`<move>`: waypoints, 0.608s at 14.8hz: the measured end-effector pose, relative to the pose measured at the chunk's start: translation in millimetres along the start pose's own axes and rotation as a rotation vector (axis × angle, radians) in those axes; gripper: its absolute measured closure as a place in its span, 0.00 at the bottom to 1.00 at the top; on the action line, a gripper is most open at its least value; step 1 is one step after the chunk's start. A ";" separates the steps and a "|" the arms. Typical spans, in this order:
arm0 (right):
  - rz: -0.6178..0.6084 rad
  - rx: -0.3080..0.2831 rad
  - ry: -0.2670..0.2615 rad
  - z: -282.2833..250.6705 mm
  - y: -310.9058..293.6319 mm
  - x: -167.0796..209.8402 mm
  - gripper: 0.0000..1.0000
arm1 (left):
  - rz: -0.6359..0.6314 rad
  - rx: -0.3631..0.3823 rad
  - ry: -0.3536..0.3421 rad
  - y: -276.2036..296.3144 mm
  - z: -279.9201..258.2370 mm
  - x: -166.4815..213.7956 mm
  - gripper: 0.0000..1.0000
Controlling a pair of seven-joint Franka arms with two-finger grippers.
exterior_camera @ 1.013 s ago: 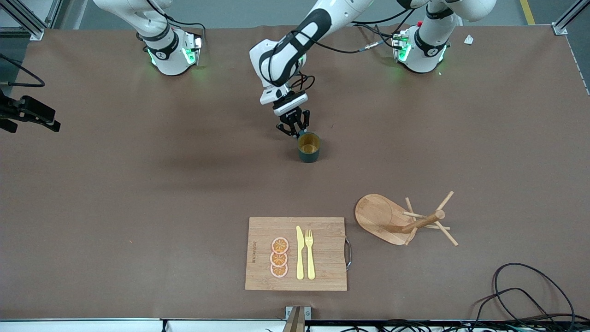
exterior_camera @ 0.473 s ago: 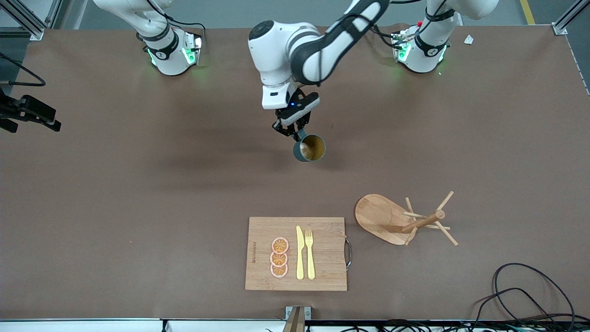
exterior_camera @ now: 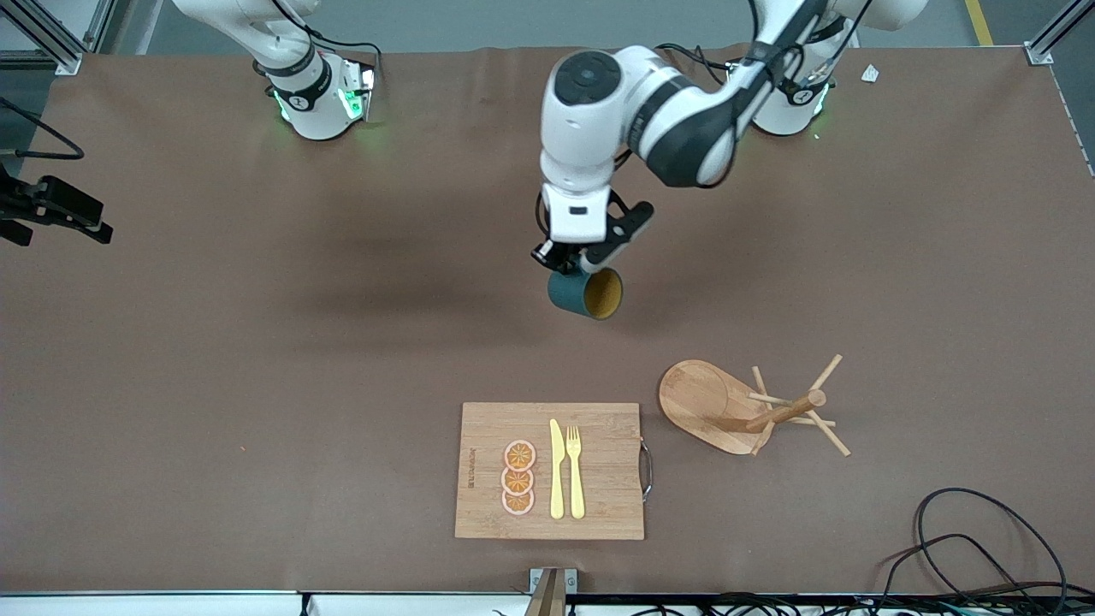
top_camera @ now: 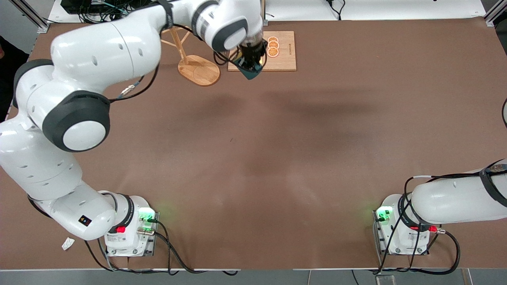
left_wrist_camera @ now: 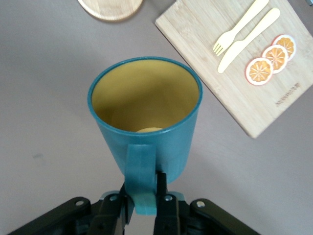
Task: Pass cup and hang on rack
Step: 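Grasp the mug handle with the left gripper and lift, then carry the mug with the left gripper to the wooden rack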
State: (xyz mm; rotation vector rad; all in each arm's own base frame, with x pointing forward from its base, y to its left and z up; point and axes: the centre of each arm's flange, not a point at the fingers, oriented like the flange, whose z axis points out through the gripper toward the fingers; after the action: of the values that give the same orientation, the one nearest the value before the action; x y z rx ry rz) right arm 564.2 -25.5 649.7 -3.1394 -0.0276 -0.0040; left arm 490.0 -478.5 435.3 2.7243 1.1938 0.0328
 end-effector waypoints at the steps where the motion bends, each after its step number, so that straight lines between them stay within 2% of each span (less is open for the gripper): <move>1: 0.000 0.000 0.000 -0.2 -0.1 -0.1 0.00 | -0.021 -0.015 -0.051 3.7 -8.3 17.1 0.79; 6: -0.001 0.000 0.002 -1.1 -0.6 -0.3 0.00 | -0.110 -0.116 -0.308 6.9 -34.4 111.7 0.79; 9: -0.001 0.000 0.002 -1.1 -0.6 -0.3 0.00 | -0.146 -0.194 -0.426 1.3 -43.7 159.1 0.79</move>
State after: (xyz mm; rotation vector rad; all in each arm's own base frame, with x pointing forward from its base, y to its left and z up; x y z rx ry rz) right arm 563.9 -25.0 650.8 -3.1393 -0.0292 -0.0079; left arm 595.2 -356.7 471.2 2.3122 1.1830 -0.4059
